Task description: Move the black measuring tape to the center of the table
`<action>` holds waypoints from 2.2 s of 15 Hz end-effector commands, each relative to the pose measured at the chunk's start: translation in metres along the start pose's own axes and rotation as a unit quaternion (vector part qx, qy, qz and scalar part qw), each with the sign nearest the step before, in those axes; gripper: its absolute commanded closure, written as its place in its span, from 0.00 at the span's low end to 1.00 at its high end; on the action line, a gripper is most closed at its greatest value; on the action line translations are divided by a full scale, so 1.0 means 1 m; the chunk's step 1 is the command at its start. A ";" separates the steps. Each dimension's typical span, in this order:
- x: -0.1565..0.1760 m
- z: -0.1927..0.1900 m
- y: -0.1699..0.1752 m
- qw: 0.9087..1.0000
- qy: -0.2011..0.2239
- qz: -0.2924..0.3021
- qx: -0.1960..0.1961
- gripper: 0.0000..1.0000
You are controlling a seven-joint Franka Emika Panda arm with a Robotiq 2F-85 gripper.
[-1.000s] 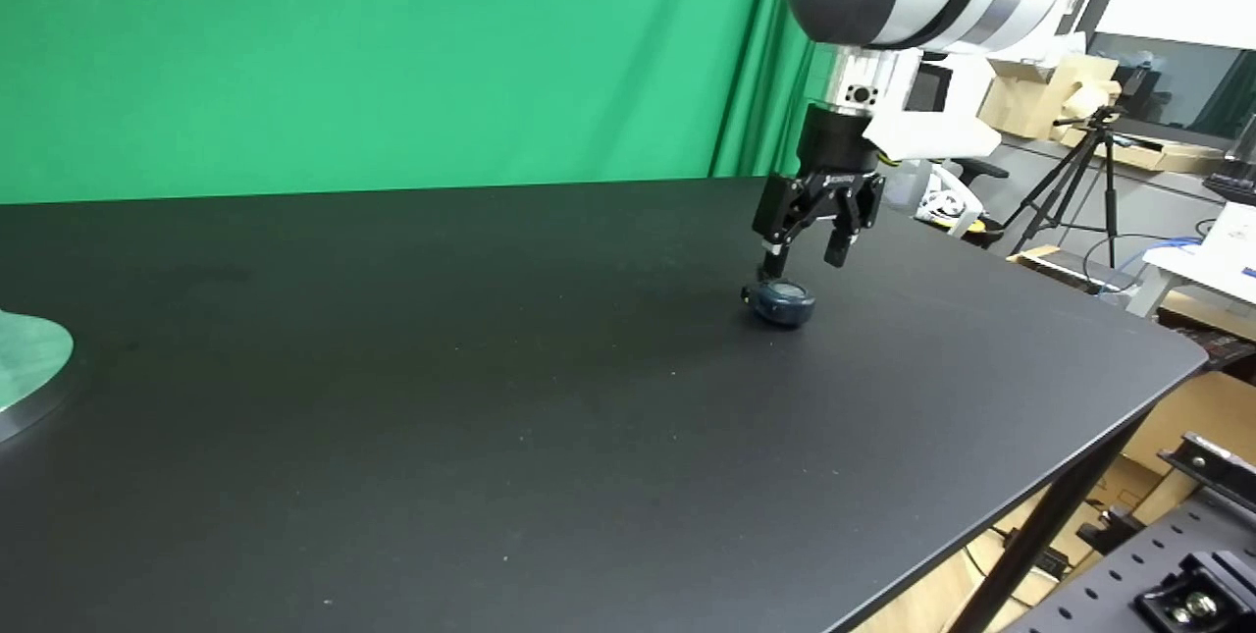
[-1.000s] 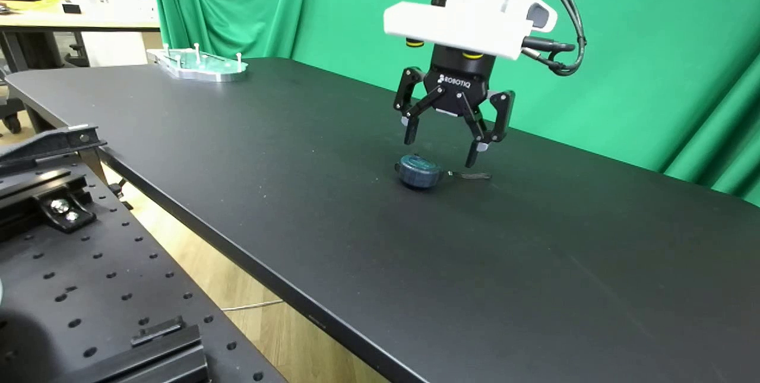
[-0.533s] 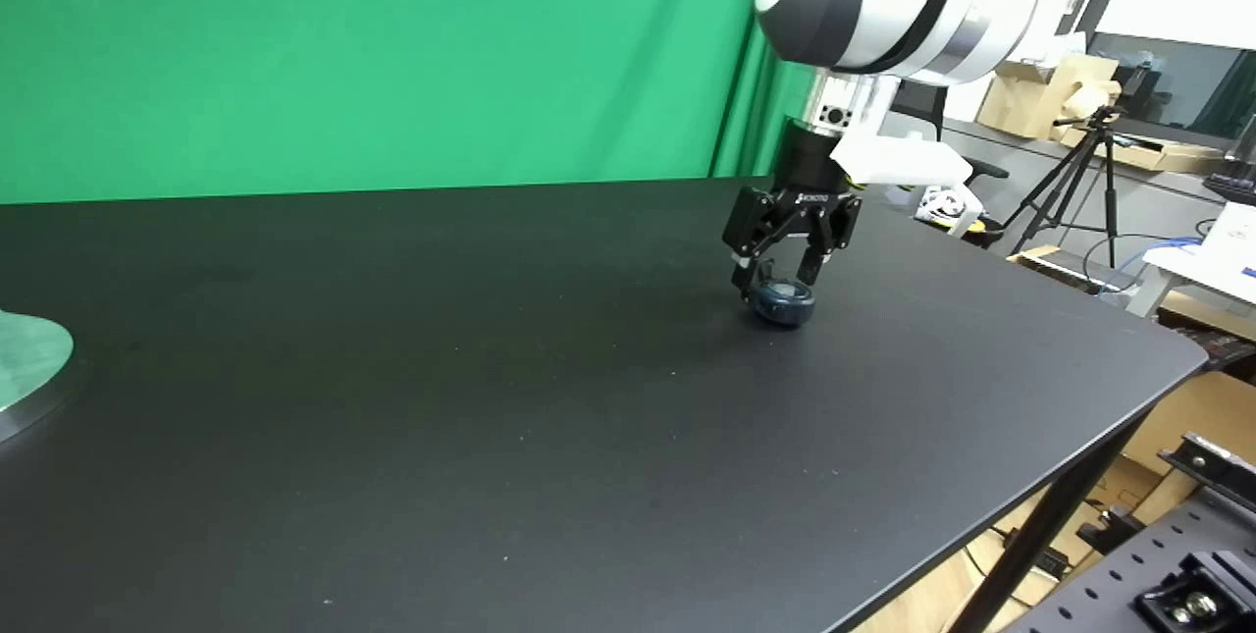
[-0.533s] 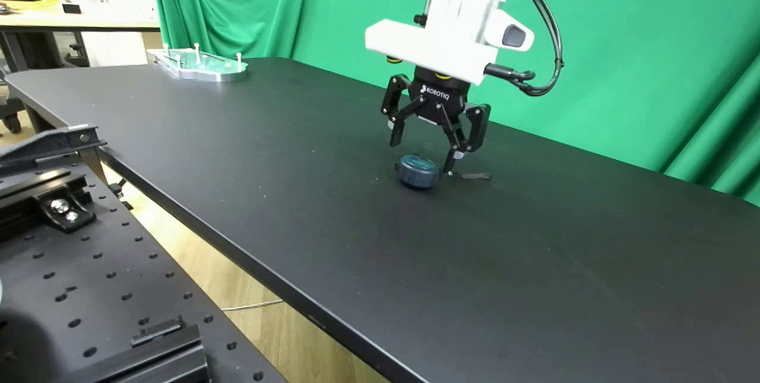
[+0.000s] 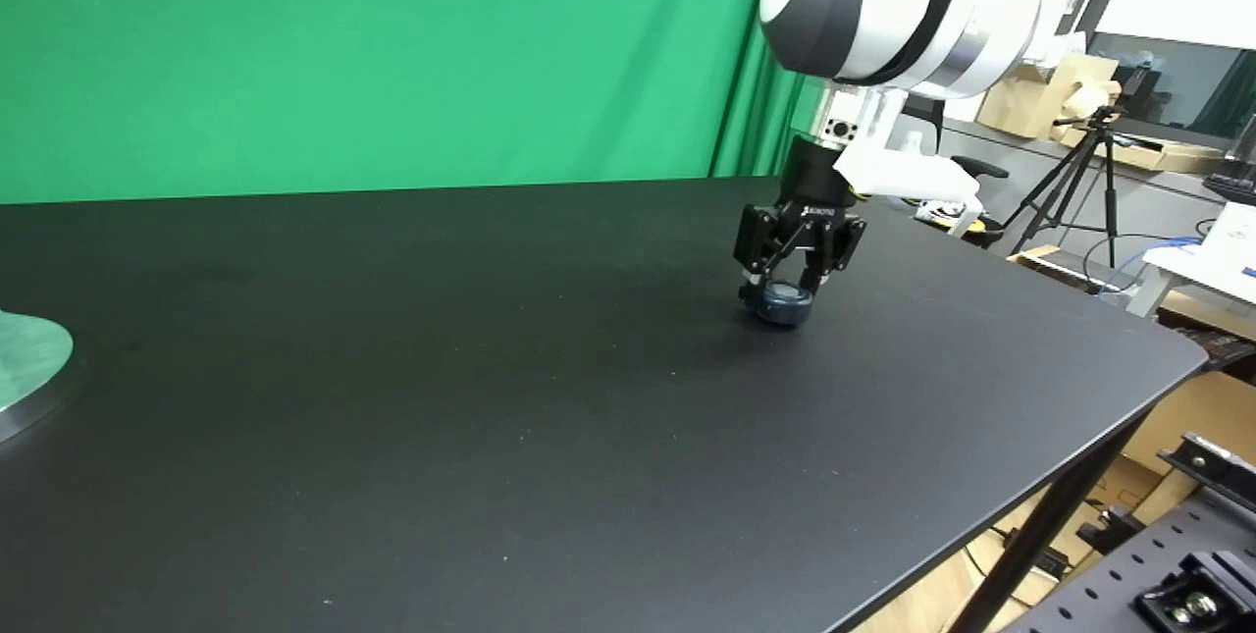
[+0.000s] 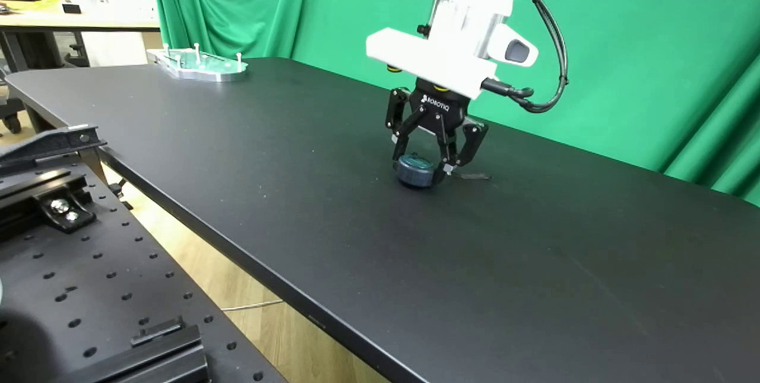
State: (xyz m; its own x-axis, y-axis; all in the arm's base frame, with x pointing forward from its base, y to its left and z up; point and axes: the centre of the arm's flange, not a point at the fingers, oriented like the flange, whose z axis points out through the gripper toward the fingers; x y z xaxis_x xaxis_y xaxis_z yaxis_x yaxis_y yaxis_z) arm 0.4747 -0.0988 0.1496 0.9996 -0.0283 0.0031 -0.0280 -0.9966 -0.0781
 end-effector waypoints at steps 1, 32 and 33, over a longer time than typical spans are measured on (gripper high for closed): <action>0.005 -0.001 0.003 1.000 -0.010 0.014 0.015 0.55; 0.046 0.029 -0.232 0.974 -0.031 -0.223 -0.009 0.00; 0.048 0.032 -0.235 0.974 -0.029 -0.223 -0.006 0.00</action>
State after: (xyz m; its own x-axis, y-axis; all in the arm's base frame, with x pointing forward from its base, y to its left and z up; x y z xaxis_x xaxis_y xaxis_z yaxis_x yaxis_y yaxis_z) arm 0.5158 0.1253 0.1400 0.8987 0.4370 -0.0366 0.4339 -0.8982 -0.0701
